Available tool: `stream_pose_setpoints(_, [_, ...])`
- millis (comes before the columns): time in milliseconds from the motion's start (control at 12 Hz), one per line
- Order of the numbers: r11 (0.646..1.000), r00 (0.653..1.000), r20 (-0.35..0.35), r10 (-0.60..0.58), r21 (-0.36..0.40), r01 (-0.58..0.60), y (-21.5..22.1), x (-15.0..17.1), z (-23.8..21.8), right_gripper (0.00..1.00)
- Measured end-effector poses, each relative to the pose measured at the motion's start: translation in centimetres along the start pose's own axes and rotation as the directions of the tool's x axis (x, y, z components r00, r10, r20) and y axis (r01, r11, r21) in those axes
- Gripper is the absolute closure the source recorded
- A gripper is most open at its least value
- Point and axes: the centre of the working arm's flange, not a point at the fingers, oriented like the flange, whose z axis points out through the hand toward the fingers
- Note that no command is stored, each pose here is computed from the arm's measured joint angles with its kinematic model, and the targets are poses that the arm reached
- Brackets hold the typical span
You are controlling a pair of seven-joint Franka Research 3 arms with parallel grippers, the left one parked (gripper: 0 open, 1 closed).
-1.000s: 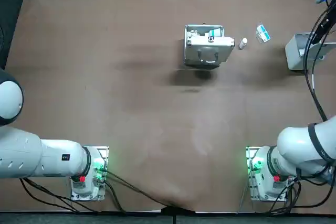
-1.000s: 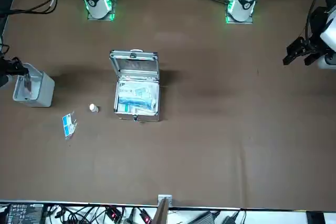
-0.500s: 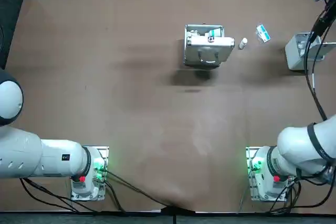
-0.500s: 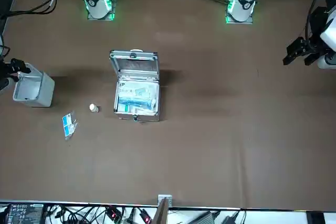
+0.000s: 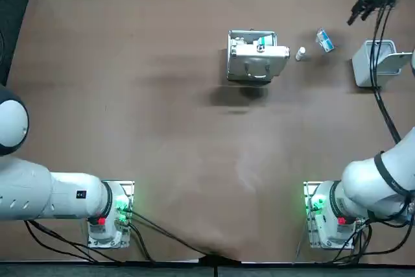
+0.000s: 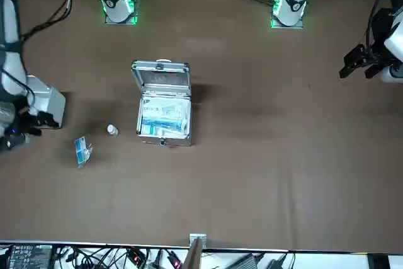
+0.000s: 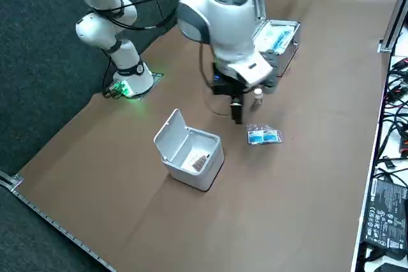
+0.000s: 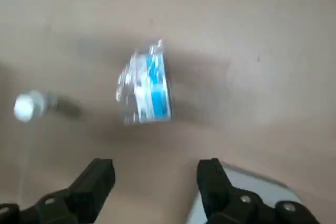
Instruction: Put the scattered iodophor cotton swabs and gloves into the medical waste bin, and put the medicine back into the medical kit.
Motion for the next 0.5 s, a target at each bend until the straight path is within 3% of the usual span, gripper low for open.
stream_pose_setpoints(250, [0.987,0.986,-0.048,0.16,-0.019,-0.162,-2.0,3.6,4.7,0.09])
stream_pose_setpoints(417, [0.966,0.964,-0.07,0.256,-0.019,-0.258,-3.6,5.3,7.5,0.29])
stream_pose_setpoints(500, [0.959,0.956,-0.075,0.282,-0.018,-0.284,-4.5,6.1,8.6,0.3])
